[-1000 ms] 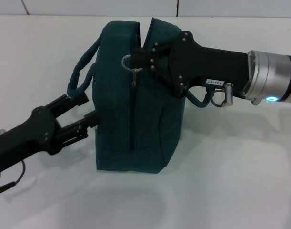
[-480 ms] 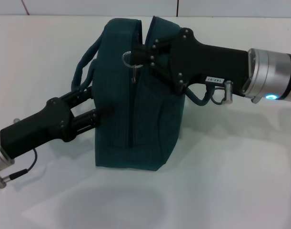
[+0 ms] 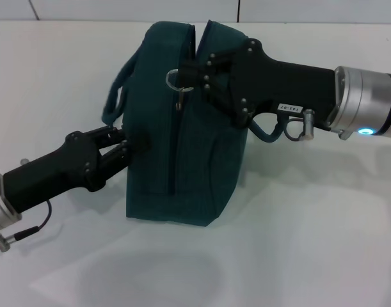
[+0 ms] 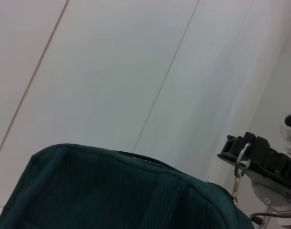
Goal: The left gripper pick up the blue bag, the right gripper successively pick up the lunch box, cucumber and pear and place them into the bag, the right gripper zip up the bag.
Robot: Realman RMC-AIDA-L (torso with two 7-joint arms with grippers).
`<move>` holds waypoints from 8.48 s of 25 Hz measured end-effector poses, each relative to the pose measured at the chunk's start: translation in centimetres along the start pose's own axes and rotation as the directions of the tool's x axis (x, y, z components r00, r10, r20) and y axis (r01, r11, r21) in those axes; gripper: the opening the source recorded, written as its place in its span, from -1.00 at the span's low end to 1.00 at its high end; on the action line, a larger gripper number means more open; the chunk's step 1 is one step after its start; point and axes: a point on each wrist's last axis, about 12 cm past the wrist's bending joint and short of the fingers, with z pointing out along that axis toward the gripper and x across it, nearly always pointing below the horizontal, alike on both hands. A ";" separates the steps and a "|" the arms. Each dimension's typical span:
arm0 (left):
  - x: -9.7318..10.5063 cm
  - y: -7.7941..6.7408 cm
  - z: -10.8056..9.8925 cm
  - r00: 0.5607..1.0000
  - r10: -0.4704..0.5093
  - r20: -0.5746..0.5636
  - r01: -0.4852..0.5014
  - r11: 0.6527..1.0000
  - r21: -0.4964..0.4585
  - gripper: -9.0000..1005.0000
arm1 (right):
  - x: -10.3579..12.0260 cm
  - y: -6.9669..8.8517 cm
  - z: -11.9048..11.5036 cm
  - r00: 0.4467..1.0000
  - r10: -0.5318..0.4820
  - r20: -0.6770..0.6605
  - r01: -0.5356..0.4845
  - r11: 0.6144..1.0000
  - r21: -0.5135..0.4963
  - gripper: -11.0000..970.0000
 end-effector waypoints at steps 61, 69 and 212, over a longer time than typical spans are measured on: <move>-0.5 -0.8 -2.6 1.000 0.002 -0.005 -0.002 0.999 0.045 -0.67 | 0.9 -3.5 -2.0 0.991 0.135 0.024 -0.135 0.920 0.367 -0.95; -1.5 0.0 -2.8 0.996 -0.002 0.085 0.005 0.999 -0.034 -0.56 | 0.6 -3.7 -2.0 0.989 0.140 0.053 -0.150 0.918 0.368 -0.95; -15.6 -1.5 11.6 0.931 0.277 -0.238 -0.293 0.956 -0.033 -0.12 | 2.0 -0.9 -15.6 0.983 0.107 0.151 -0.180 0.736 0.652 0.58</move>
